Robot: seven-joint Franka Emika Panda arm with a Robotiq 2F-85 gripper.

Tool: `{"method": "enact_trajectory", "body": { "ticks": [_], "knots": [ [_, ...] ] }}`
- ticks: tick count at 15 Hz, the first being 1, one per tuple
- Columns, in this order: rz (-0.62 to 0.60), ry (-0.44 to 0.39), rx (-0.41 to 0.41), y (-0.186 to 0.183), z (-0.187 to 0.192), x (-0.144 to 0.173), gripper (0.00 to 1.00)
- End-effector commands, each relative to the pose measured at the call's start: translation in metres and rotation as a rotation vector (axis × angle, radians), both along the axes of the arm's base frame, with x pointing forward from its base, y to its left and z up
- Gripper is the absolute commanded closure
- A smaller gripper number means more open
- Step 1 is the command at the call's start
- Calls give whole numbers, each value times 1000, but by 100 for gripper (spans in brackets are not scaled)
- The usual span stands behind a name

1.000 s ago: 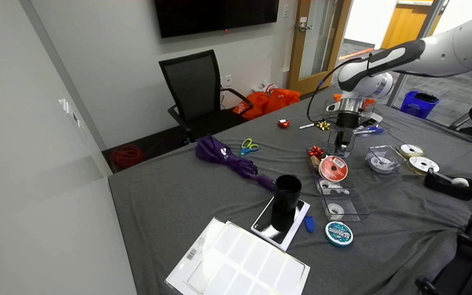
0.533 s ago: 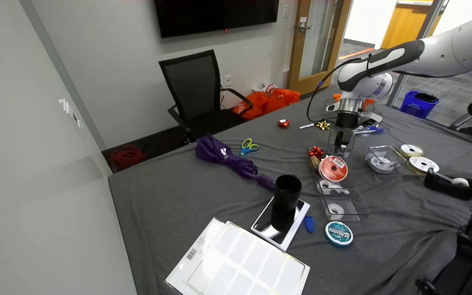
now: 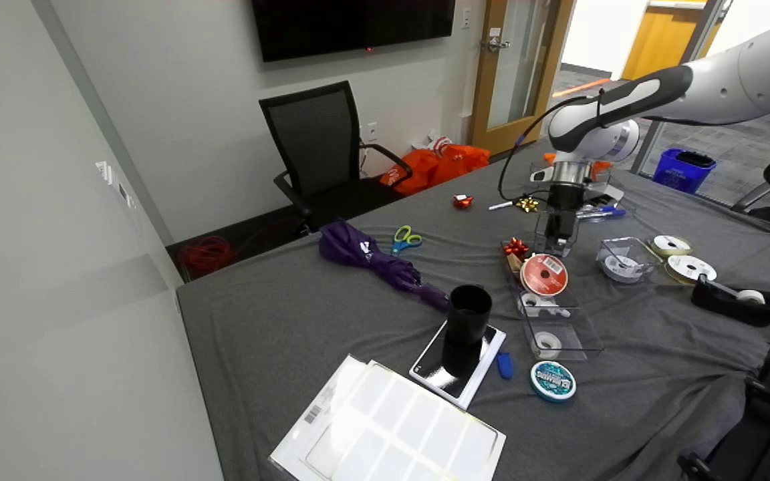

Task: Move the red disc to the empty container.

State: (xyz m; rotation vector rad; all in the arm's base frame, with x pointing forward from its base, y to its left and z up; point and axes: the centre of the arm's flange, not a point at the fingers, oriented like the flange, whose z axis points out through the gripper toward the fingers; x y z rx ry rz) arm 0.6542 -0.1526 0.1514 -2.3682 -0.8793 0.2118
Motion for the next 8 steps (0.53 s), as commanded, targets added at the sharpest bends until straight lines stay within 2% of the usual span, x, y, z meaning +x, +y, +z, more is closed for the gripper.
{"method": "enact_trajectory", "body": {
  "ticks": [1, 8],
  "knots": [
    [23, -27, -13, 9, 8, -23, 0],
    [37, -28, 13, 18, 27, -35, 0]
  ]
}}
